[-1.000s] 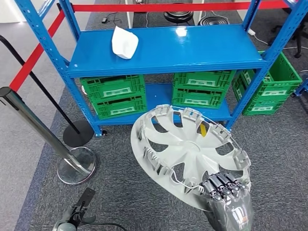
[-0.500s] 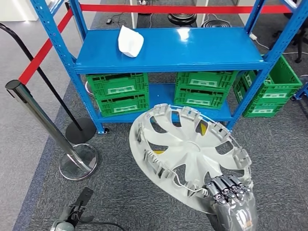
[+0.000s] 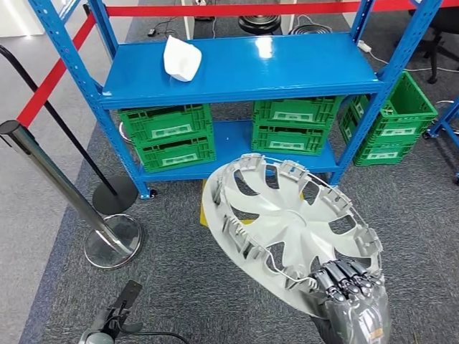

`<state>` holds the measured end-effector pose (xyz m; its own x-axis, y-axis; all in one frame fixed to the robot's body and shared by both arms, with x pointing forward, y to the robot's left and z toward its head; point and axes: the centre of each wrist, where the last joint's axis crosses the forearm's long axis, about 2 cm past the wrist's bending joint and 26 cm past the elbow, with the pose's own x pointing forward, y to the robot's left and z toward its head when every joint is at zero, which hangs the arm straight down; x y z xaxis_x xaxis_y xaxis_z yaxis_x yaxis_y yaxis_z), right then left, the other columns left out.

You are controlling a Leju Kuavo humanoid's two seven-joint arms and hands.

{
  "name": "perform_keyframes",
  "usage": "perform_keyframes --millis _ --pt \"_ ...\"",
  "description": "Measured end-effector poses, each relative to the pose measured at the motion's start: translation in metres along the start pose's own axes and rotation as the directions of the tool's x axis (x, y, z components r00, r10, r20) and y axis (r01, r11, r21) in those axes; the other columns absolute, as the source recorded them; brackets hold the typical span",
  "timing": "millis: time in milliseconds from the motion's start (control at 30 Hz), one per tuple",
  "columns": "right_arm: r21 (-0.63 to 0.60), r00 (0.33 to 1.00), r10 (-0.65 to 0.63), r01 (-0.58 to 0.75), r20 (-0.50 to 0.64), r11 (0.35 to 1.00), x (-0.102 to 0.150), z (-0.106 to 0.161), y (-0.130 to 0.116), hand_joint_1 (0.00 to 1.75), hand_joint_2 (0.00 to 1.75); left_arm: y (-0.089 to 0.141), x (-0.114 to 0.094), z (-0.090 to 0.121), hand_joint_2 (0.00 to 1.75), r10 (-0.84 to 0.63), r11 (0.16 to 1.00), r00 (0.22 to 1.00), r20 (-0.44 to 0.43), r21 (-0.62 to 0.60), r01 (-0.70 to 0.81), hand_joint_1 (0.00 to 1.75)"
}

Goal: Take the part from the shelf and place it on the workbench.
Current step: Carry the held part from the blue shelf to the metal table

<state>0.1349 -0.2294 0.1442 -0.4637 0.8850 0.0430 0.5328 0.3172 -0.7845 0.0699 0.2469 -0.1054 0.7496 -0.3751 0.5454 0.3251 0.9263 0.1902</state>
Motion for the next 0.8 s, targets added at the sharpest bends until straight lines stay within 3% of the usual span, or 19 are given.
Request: perform_keyframes --millis 800 --pt "-0.019 0.998 0.001 -0.002 -0.060 1.000 0.000 0.004 -0.013 1.75 1.75 -0.003 -0.006 0.003 1.75 0.007 1.000 1.000 -0.011 0.003 -0.007 0.00"
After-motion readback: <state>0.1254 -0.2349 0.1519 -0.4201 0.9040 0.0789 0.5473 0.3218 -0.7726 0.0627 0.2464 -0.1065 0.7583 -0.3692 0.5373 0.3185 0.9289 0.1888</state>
